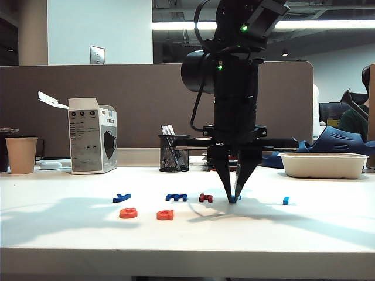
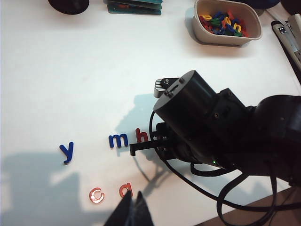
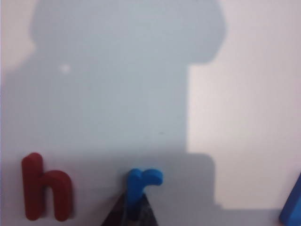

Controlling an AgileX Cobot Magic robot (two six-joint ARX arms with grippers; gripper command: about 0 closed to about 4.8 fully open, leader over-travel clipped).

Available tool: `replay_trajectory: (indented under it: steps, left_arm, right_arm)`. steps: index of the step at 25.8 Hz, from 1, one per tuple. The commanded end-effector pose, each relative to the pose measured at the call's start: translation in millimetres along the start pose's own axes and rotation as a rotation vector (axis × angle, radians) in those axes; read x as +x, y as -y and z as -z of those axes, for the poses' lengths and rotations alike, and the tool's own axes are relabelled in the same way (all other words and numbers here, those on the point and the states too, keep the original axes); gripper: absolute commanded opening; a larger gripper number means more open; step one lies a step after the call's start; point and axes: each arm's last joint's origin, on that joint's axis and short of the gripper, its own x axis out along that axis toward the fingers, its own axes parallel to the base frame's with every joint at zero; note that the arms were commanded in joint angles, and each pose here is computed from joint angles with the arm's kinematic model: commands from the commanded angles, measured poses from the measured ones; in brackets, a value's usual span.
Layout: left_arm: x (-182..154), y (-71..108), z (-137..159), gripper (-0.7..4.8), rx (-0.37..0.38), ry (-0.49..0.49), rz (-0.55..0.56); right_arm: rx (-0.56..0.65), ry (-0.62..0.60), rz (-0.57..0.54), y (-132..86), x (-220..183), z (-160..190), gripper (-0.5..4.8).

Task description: Select the appropriate letters from the row of letter magnets placed on the table to arrange into the word "car".

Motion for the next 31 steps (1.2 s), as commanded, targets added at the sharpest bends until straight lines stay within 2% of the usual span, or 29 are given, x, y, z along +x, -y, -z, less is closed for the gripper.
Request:
replay_trajectory:
  steps: [1, 10, 22, 31]
  left_arm:
    - [-3, 0.8, -2, -0.06, 0.003, 0.015, 0.006]
    - [-3, 0.8, -2, -0.06, 0.003, 0.016, 0.006]
    - [-3, 0.8, -2, -0.06, 0.003, 0.015, 0.006]
    - [-3, 0.8, -2, -0.06, 0.003, 0.015, 0.006]
  right_arm:
    - [-0.006, -0.020, 0.019, 1, -2, 3, -0.07]
    - [-0.034, 0.045, 0.025, -13, -22, 17, -0.07]
    - [-0.100, 0.027, -0.021, -44, -32, 52, -0.07]
    - [-0.110, -0.003, 0.026, -49, -36, 70, -0.06]
